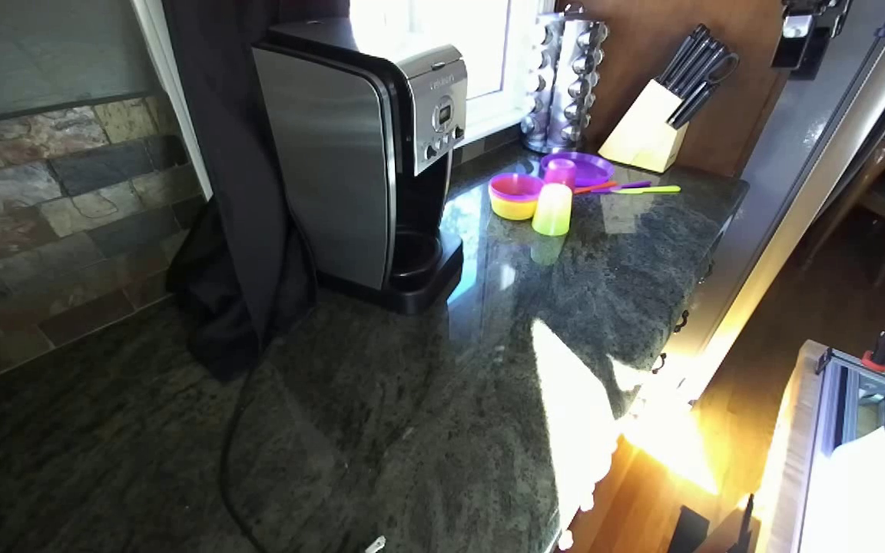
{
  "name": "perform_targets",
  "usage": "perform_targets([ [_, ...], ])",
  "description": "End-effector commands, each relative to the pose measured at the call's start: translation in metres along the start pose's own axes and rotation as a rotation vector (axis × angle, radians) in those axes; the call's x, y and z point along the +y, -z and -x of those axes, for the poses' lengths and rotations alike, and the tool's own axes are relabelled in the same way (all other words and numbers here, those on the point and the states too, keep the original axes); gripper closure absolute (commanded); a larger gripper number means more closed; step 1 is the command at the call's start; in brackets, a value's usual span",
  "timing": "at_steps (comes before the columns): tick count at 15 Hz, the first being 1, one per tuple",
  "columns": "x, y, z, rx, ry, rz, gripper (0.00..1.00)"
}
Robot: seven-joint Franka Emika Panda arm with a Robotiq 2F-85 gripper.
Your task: Turn the knob of the coffee maker on the left to the right
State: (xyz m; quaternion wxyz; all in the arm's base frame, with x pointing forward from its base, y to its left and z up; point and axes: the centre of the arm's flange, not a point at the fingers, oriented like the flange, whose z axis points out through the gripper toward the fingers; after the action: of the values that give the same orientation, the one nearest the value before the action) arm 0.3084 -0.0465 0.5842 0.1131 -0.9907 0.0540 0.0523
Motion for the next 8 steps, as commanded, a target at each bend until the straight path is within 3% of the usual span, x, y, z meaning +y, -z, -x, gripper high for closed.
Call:
perform_targets([
  [1, -0.008, -0.001, -0.007, 0.005, -0.002, 0.03, 0.0],
  [8, -0.098, -0.01, -0.061, 0.127, 0.169, 0.334, 0.0],
])
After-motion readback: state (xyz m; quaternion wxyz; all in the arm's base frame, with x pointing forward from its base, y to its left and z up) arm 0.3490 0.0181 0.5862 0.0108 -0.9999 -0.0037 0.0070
